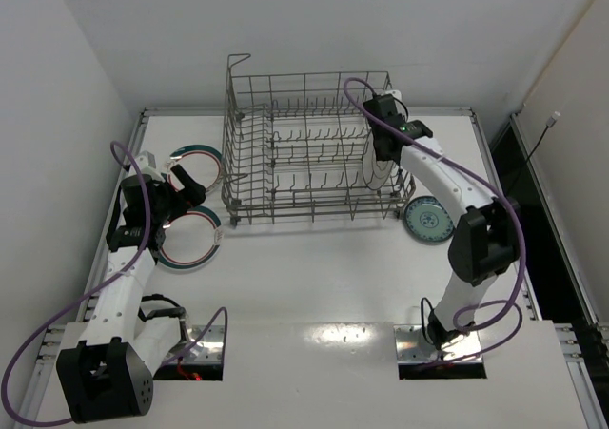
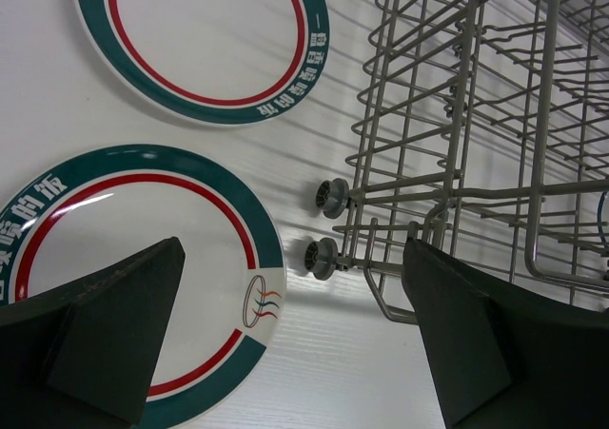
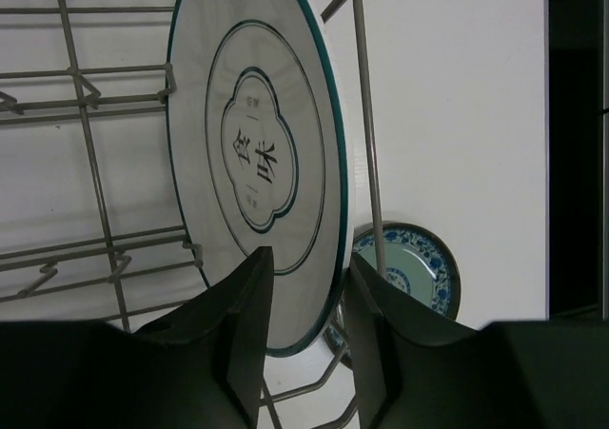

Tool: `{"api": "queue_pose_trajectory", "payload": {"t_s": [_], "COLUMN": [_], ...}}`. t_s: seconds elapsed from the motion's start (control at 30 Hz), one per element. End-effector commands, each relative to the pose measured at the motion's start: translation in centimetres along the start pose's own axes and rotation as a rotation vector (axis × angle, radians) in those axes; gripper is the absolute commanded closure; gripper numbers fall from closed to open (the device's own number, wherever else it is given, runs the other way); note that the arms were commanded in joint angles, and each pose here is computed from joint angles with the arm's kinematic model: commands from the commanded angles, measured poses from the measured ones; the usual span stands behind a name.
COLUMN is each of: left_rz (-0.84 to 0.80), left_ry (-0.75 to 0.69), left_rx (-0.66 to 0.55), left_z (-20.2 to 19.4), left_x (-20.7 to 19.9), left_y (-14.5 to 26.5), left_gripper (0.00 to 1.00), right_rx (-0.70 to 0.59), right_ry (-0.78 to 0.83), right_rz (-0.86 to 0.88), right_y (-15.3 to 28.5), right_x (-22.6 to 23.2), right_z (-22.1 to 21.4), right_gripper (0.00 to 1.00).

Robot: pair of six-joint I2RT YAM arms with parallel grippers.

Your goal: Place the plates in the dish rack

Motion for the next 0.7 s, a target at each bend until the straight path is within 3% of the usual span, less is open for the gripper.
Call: {"api": "queue_pose_trajectory", "payload": {"t_s": [0.0, 0.2, 0.33, 0.4, 0.67], "left_rz": [-0.017, -0.017, -0.015, -0.015, -0.007], "left_ry": [-0.005, -0.005, -0.004, -0.004, -0.016], "left_rx": [-0.076, -0.076, -0.067, -0.067, -0.08], "left_z": [1.9, 1.9, 1.7, 1.7, 1.9], "left_x": [-0.6, -0.6, -0.6, -0.6, -0.5], "left_y": [0.6, 0.6, 0.6, 0.6, 0.8], "left_gripper": [0.0, 0.0, 0.0, 0.0, 0.0], "right_rx": [-0.03, -0.064, 0.006, 0.034, 0.344], "right_ry": [-0.03, -0.109, -0.335, -0.527, -0.871], "right_rz": [0.05, 0.025, 0.141, 0.11, 0.177], "right_y": [1.5, 3.5, 3.0, 1.4, -7.2], "right_x": [0.0, -4.0, -8.8, -13.1, -19.2], "right_z": [1.8, 4.0, 3.4, 2.5, -5.1], "right_gripper": [0.67, 0.42, 0.42, 0.42, 0.42]}}
Point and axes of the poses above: each gripper's point midway between its finger pads, its own y axis back along the fingers, its own x axis along the line the jaws close on, z = x × y, the point moved 10 cm from there along y, back along the fingers, and after that the axes turned 13 degrees about -y, right-handed, at the moved point
